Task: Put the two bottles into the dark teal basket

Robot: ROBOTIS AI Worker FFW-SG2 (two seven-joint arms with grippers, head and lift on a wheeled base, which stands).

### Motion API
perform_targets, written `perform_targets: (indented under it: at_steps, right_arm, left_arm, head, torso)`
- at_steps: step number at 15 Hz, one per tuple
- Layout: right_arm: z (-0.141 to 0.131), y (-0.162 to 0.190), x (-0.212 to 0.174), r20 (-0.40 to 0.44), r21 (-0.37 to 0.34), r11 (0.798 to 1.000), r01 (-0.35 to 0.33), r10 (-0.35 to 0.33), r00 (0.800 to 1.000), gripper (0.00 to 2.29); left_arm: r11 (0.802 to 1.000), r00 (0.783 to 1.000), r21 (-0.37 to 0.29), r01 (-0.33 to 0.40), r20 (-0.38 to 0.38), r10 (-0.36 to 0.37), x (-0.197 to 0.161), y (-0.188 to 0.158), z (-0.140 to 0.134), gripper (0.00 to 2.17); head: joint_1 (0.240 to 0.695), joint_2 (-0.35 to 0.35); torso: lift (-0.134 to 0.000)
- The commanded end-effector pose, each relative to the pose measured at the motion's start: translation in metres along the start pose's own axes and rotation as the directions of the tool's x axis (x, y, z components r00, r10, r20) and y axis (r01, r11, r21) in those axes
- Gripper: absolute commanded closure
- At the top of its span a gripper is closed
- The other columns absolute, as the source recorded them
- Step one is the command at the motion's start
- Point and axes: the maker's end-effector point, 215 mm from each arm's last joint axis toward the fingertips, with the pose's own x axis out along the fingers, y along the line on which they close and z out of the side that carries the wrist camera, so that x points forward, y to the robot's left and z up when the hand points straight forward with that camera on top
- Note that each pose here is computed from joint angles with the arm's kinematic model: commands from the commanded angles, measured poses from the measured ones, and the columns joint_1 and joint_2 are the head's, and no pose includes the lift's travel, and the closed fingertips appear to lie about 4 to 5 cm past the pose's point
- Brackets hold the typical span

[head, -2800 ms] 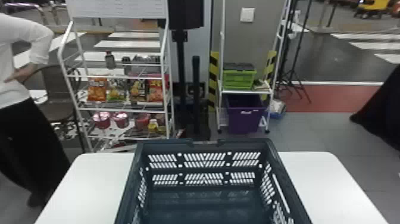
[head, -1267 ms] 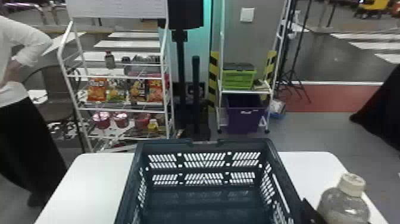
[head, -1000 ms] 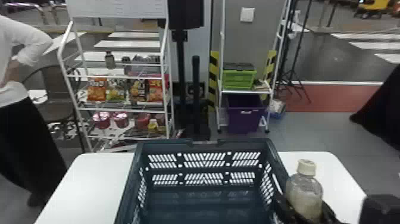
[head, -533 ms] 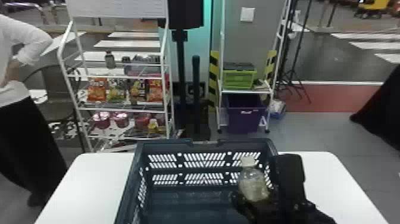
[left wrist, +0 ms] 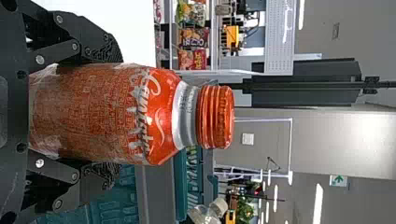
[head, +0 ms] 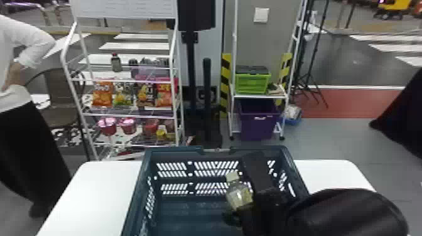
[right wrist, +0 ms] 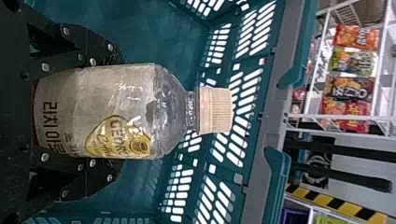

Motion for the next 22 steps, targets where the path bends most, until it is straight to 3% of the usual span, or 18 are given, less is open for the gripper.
perform_targets:
  at_steps: [1,2,5,9,11,14,18,22]
  right_arm:
    - [-0.005,0.006,0.007,-0.025,0.0,1.0,-0.021,0.021,0.999,0.37]
    - [-0.005,0.006,0.007,-0.025,0.0,1.0,-0.021,0.021,0.999,0.05]
    - [-0.008,0.006,0.004,-0.023,0.011,1.0,-0.026,0.026,0.999,0.0]
    - [0.023,0.001,-0.036,0.17,0.024,0.999,-0.023,0.018,0.985,0.03]
    - [0.015,-0.015,-0.06,0.255,0.034,0.999,-0.003,-0.006,0.967,0.03]
    - [0.003,-0.039,-0.105,0.405,0.075,0.997,0.014,-0.043,0.913,0.03]
    - [-0.014,-0.049,-0.162,0.595,0.127,0.992,-0.004,-0.072,0.801,0.04]
    - [-0.06,-0.058,-0.189,0.695,0.19,0.982,0.012,-0.143,0.704,0.04]
  left_arm:
    - [1.0,1.0,0.001,-0.002,0.002,0.002,0.002,0.002,0.001,1.89]
    - [1.0,1.0,-0.001,-0.003,0.003,0.003,0.002,0.002,0.002,1.89]
    - [1.0,1.0,-0.003,-0.001,-0.003,0.001,0.005,0.002,0.001,1.89]
    - [1.0,1.0,0.0,-0.002,0.009,0.002,0.008,0.004,0.009,1.89]
    - [1.0,1.0,0.0,-0.001,0.017,0.001,0.008,0.006,0.013,1.89]
    - [1.0,1.0,0.01,-0.003,0.006,0.003,0.011,0.011,0.016,1.89]
    - [1.0,1.0,0.009,-0.004,0.006,0.004,0.014,0.011,0.021,1.89]
    - [1.0,1.0,0.013,-0.01,-0.005,0.011,0.013,0.015,0.024,1.89]
  head:
    - [0.499,0.0]
    - [0.499,0.0]
    - [0.499,0.0]
    - [0.499,0.0]
    - [0.499,0.0]
    - [0.499,0.0]
    - [0.499,0.0]
    - [0.499,0.0]
  torso:
    - [0.0]
    - [0.0]
    - [0.0]
    - [0.0]
    - [0.0]
    - [0.0]
    - [0.0]
    - [0.0]
